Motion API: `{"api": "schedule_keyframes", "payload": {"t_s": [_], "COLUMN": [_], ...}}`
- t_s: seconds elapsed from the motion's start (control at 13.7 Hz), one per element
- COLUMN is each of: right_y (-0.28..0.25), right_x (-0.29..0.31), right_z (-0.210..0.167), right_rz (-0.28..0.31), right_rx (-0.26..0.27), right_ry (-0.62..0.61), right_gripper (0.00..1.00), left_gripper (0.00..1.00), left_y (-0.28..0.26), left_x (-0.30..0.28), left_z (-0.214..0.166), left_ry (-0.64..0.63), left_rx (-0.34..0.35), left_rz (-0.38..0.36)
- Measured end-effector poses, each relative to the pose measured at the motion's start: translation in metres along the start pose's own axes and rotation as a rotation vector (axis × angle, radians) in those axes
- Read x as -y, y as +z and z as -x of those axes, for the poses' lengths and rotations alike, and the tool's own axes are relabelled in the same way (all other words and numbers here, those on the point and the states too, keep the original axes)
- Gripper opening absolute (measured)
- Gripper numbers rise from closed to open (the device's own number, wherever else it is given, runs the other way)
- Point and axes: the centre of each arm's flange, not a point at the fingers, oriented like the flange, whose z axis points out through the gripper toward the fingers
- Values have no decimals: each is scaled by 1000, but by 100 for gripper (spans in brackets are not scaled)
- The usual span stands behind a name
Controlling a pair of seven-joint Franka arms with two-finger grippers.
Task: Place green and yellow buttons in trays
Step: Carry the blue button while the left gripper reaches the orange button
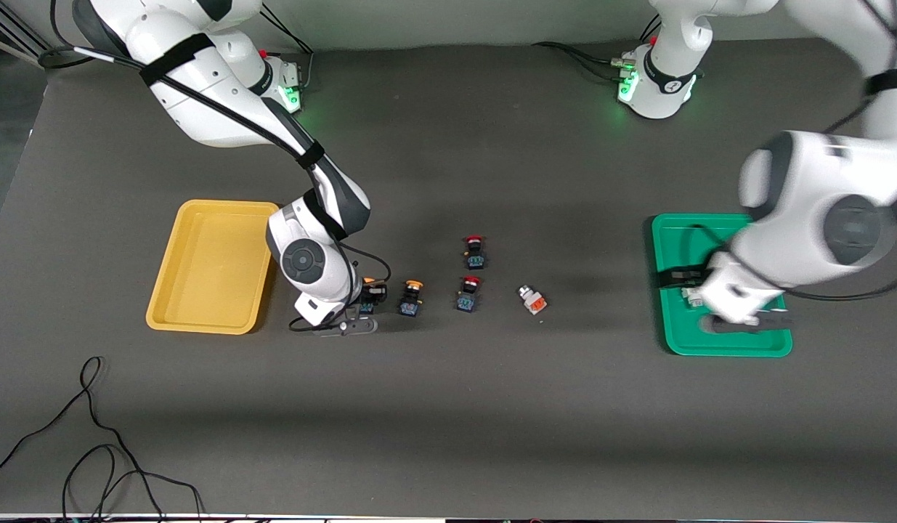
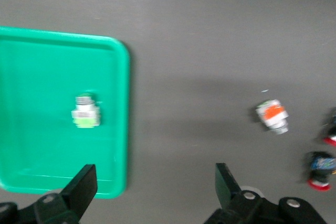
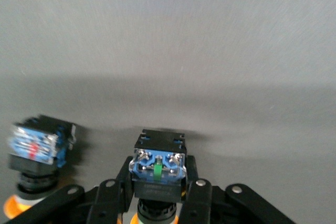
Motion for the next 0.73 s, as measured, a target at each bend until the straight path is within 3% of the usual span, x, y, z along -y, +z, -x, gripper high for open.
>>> {"api": "schedule_keyframes", "payload": {"t_s": [0.44, 0.73], "right_y": [-144, -193], "right_x": [-71, -140], "right_z": [-7, -3], "right_rz": [70, 89], "right_rx": [27, 45], "right_ry": [29, 13], "right_gripper": [41, 41], "left_gripper": [100, 100], "left_y": [42, 72], "left_x": [-117, -149], "left_z": [24, 35], "left_ry": [-275, -340], "left_rx": [-82, -73], "left_rz": [53, 49]}}
